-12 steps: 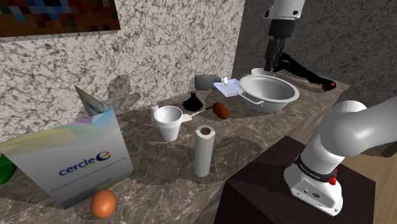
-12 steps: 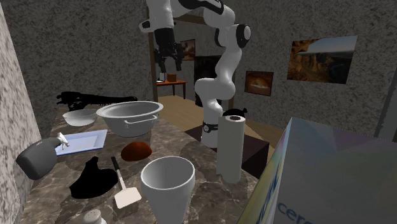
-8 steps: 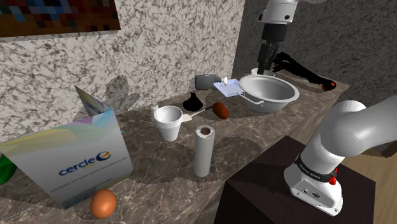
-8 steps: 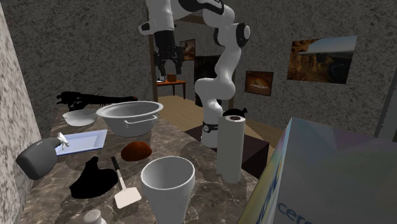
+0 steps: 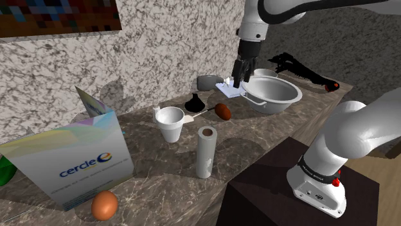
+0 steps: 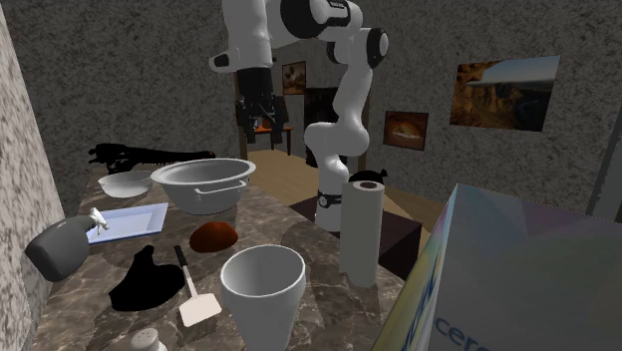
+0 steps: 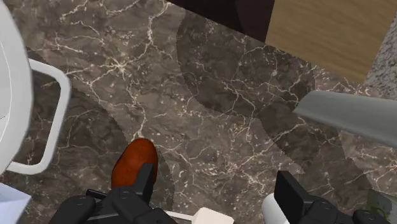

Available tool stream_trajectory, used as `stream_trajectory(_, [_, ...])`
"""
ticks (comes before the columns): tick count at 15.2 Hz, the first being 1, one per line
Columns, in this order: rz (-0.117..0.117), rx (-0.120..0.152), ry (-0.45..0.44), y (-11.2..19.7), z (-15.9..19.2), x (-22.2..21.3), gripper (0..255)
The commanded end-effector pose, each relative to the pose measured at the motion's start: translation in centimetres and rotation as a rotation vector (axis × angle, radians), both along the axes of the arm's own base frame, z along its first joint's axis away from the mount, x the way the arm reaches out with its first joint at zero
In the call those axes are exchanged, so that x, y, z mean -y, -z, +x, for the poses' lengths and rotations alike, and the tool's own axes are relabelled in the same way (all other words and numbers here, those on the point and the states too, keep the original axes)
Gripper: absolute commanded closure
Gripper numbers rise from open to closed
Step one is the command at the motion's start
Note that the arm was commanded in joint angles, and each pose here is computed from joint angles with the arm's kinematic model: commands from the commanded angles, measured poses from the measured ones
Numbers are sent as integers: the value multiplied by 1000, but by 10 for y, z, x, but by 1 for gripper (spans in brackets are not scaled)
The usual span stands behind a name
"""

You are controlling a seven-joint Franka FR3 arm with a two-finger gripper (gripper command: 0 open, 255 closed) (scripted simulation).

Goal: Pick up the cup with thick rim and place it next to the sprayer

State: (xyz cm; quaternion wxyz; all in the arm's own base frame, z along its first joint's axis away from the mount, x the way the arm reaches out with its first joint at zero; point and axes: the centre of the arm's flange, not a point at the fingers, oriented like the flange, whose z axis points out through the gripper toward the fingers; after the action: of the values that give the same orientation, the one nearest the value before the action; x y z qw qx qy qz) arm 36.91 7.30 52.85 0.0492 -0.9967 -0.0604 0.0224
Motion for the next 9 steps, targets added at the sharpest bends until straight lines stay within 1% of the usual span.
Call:
stream_trajectory(1, [-2,10,6,11,16,-22,0])
stream_trajectory(9, [-13,44,25,60,75,-91,0])
